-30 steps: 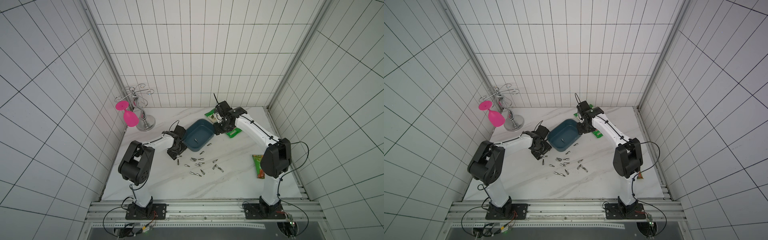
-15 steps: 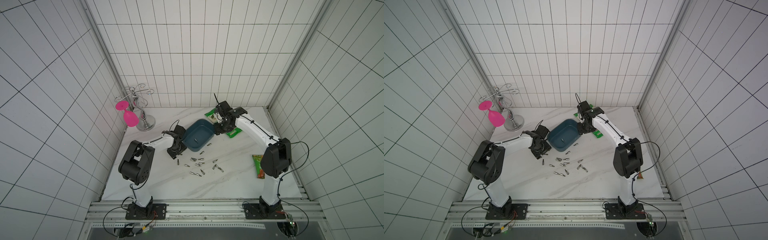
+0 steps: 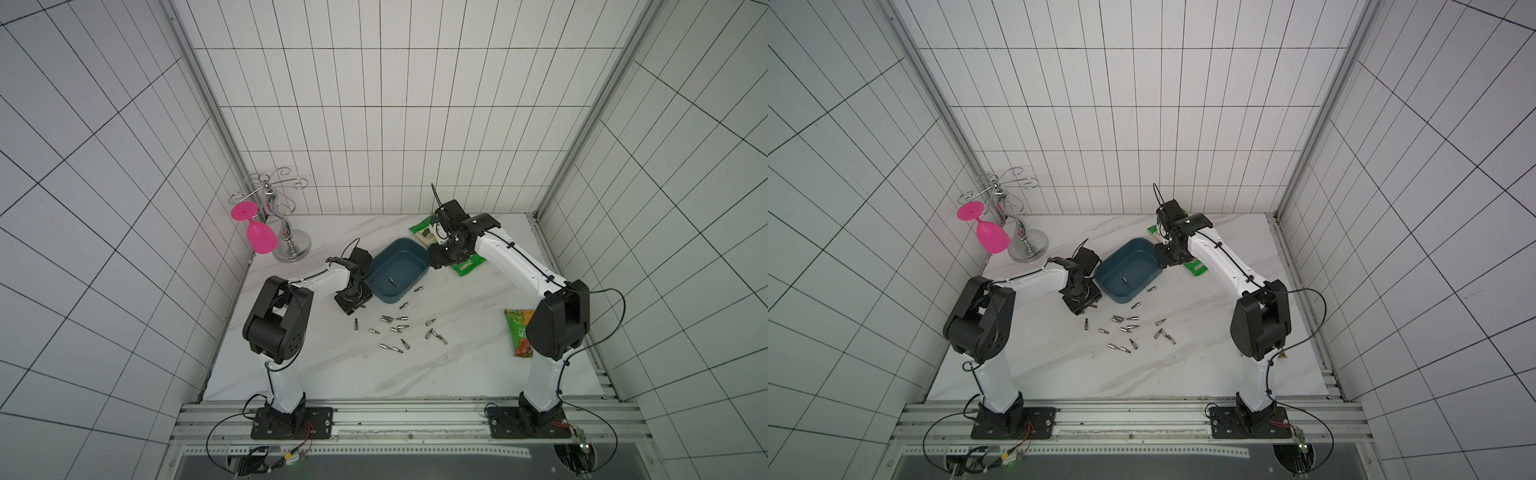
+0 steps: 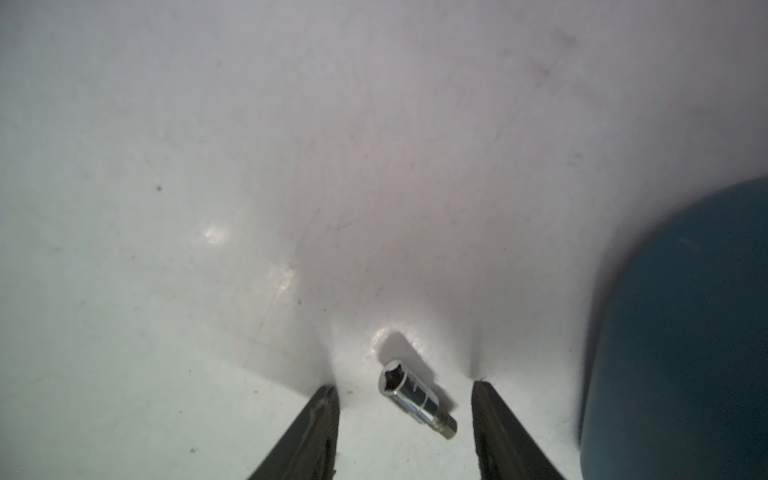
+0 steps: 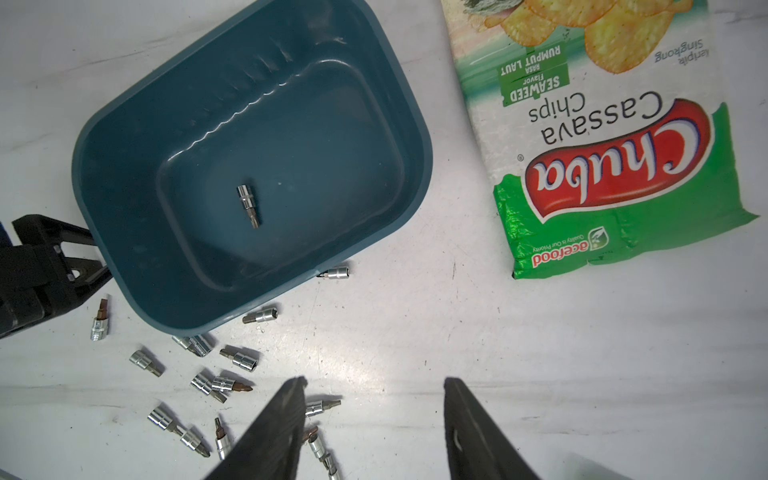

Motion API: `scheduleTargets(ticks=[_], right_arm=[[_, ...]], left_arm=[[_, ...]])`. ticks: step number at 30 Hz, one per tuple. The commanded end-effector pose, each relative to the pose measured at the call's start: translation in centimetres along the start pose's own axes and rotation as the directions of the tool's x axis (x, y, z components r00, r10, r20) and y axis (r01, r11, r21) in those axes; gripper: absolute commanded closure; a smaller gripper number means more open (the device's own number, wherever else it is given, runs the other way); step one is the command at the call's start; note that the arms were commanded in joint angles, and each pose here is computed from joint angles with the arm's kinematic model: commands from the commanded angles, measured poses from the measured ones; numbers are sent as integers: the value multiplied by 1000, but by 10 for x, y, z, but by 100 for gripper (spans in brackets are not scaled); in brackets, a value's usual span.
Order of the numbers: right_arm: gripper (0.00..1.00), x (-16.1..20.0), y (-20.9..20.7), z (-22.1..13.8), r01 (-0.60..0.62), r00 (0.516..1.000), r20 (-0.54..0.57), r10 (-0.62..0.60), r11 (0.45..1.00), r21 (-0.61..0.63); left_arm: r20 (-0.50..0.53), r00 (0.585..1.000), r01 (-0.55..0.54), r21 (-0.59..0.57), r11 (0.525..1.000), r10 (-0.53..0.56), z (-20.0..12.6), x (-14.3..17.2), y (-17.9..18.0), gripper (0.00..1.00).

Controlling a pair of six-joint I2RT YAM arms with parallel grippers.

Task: Put the bit on the desktop into the storage box
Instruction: Pick up the screwdriver bit from the center of the board.

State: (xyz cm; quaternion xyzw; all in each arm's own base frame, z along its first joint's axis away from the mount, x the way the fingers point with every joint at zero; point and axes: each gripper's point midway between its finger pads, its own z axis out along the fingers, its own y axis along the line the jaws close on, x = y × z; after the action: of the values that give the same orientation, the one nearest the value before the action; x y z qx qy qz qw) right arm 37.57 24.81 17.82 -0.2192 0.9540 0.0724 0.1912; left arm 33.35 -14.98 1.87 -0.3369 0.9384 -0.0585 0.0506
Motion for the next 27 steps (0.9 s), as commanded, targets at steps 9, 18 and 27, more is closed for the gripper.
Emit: scheduleTargets(ticks=[9,18,27], right_arm=[[44,2,-10,-9,-30,1000,9,30,1000,-10],[45,7,-12,-4,-31,1000,-4,31,999,-10],[45,21,-11,-2,-49,998,-29,48,999,-21]], left_arm=[[-49,998,-45,-106,993,40,37,3,18,55],[-63,997,-59,-103,993,53,42,8,18,67],[-72,995,-72,-89,993,66,43,8,14,80]])
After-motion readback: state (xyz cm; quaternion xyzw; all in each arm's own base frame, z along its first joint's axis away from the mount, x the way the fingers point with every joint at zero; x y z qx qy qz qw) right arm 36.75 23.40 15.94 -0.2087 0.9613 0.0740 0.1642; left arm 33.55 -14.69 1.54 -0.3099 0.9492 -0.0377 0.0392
